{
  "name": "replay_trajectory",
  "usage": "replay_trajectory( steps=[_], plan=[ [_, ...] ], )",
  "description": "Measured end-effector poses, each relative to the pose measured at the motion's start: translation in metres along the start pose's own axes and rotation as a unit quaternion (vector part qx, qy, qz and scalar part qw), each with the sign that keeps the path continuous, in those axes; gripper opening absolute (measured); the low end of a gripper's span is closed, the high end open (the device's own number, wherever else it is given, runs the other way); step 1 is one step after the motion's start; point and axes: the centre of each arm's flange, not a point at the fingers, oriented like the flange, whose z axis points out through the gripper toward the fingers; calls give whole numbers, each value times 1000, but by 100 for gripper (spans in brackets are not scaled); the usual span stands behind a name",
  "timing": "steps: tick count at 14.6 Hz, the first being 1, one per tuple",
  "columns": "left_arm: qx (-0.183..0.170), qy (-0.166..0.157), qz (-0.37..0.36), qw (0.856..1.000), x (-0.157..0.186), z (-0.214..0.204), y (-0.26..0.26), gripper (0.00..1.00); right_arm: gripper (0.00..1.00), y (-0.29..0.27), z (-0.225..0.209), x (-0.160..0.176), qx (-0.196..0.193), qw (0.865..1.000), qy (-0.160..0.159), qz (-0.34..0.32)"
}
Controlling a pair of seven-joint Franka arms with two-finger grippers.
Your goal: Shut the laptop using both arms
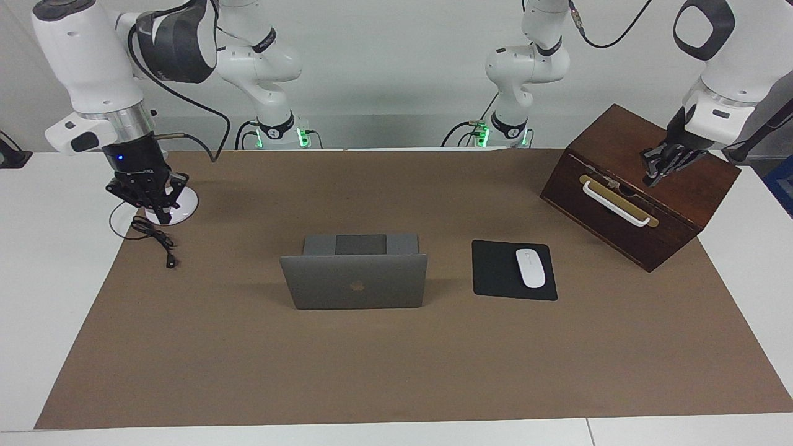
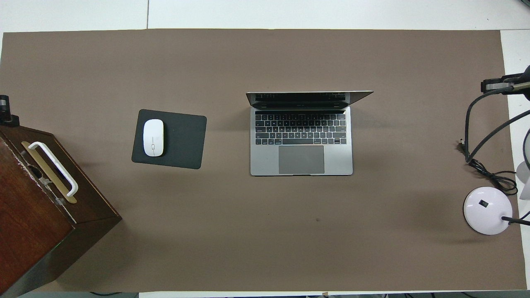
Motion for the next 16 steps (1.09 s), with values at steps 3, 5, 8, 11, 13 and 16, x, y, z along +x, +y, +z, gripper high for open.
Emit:
replay_trajectory(
  steps=[3,5,8,11,13,16],
  plan=[
    [-1,14,-12,1000,3,-2,0,1,1,-2,-2,11,-14,999,41,-12],
    [-10,26,-17,999,6,-3,-2,1,1,-10,-2,18,-15,998,62,-20],
    [-23,53,-21,998,12,-5,-2,1,1,-27,3,32,-15,994,102,-34],
    [-38,82,-23,996,19,-5,1,1,1,-64,11,48,-1,991,133,-29],
    [-42,91,-25,995,21,5,1,1,1,-87,13,54,13,989,148,-9],
    [-44,102,-8,994,16,29,6,1,1,-118,13,57,36,987,154,30]
  ],
)
